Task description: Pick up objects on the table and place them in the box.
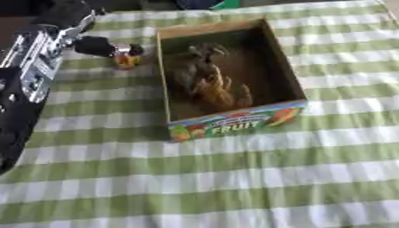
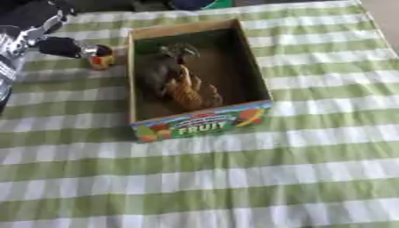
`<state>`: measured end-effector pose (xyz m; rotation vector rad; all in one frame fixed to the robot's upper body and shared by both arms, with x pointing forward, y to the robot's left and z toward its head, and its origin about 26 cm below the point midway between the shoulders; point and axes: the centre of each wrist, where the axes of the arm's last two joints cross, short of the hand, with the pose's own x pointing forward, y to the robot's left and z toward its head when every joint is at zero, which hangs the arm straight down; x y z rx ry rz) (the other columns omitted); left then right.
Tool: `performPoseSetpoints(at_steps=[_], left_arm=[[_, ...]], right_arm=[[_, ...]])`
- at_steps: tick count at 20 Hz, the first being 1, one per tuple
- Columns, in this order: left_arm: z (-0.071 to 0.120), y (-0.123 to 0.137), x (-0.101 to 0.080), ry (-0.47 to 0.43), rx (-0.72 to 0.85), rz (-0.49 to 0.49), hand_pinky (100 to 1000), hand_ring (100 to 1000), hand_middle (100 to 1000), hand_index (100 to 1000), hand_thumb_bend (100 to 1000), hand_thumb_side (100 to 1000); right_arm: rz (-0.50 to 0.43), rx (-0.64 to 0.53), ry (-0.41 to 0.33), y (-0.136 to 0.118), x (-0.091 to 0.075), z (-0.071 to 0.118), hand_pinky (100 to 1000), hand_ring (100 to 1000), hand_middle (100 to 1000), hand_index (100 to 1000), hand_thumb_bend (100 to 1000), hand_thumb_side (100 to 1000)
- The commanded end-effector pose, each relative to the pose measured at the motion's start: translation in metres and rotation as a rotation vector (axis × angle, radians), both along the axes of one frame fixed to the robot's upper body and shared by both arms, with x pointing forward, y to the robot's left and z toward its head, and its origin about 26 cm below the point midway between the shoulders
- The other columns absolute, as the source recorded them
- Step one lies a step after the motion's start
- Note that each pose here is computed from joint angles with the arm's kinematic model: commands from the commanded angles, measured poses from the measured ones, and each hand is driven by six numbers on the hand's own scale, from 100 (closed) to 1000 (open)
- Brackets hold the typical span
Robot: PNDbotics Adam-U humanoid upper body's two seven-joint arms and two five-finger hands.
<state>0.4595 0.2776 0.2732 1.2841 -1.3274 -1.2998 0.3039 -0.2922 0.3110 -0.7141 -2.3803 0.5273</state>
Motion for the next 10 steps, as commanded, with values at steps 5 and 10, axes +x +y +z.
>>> performPoseSetpoints(at_steps=[5, 10], left_arm=[[0.0125, 0.0127, 0.002, 0.023, 0.031, 0.075, 615, 817, 825, 952, 680, 864], [0.0061, 0.0152, 0.0058, 0.053, 0.009, 0.096, 609, 810, 814, 934, 646, 862]], right_arm=[[-0.009, -0.024, -0.038, -0.0013, -0.0059, 0.0104, 779, 824, 759, 851, 100, 1000], [-0.007, -0.021, -0.04, -0.001, -0.0058, 0.0107, 780, 824, 759, 851, 100, 1000]])
